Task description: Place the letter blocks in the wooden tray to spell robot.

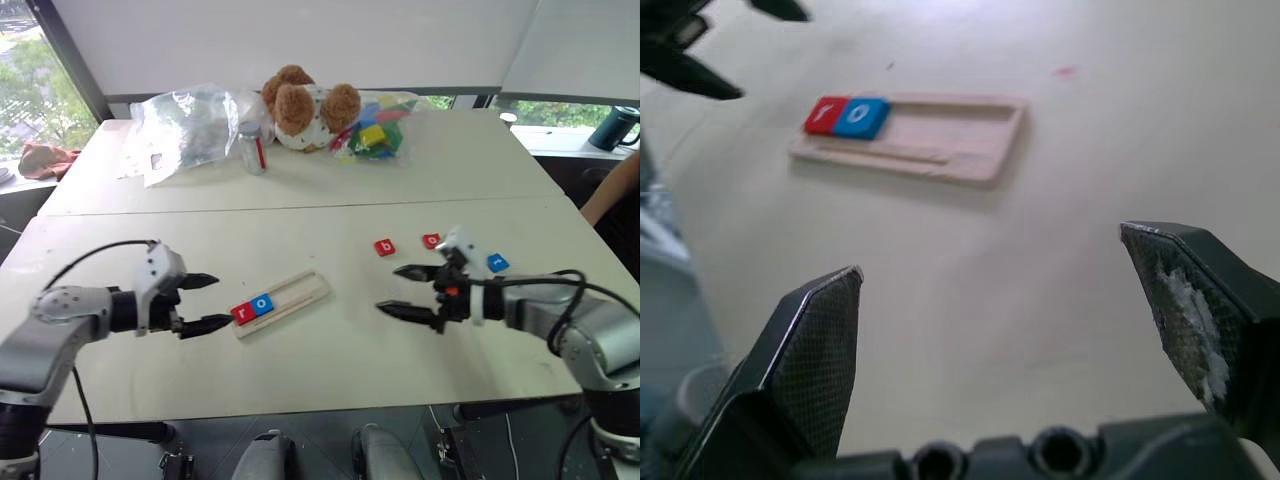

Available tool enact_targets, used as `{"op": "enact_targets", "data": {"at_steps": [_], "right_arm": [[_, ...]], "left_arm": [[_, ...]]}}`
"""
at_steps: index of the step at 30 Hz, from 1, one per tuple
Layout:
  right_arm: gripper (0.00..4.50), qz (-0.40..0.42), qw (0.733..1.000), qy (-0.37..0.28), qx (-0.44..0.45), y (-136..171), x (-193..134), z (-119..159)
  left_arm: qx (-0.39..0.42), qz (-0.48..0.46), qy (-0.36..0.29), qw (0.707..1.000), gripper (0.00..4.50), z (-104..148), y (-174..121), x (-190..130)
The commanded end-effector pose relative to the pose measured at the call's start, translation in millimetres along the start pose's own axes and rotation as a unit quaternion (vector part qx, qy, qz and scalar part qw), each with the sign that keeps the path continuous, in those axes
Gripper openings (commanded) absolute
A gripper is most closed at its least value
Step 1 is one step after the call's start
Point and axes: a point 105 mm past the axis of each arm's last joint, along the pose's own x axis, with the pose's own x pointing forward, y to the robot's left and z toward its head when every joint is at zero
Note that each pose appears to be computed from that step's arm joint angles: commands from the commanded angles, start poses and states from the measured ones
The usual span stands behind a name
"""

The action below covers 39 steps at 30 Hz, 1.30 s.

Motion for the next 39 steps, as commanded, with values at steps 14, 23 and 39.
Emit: {"op": "enact_targets", "data": {"at_steps": [14, 23, 39], "right_arm": [[4.48, 0.009, 1.000, -0.004, -0.010, 17, 7, 0], [4.48, 0.004, 1.000, -0.008, -0.011, 16, 8, 3], [4.50, -0.183, 0.982, -0.046, 0.014, -50, -38, 5]], "left_arm": [[0.029, -0.007, 0.014, 0.999, 4.50, -35, -2, 29], [0.015, -0.015, 0.021, 1.000, 4.50, -49, -5, 38], [0.142, -0.119, -0.006, 0.983, 3.08, 21, 4, 67]]}}
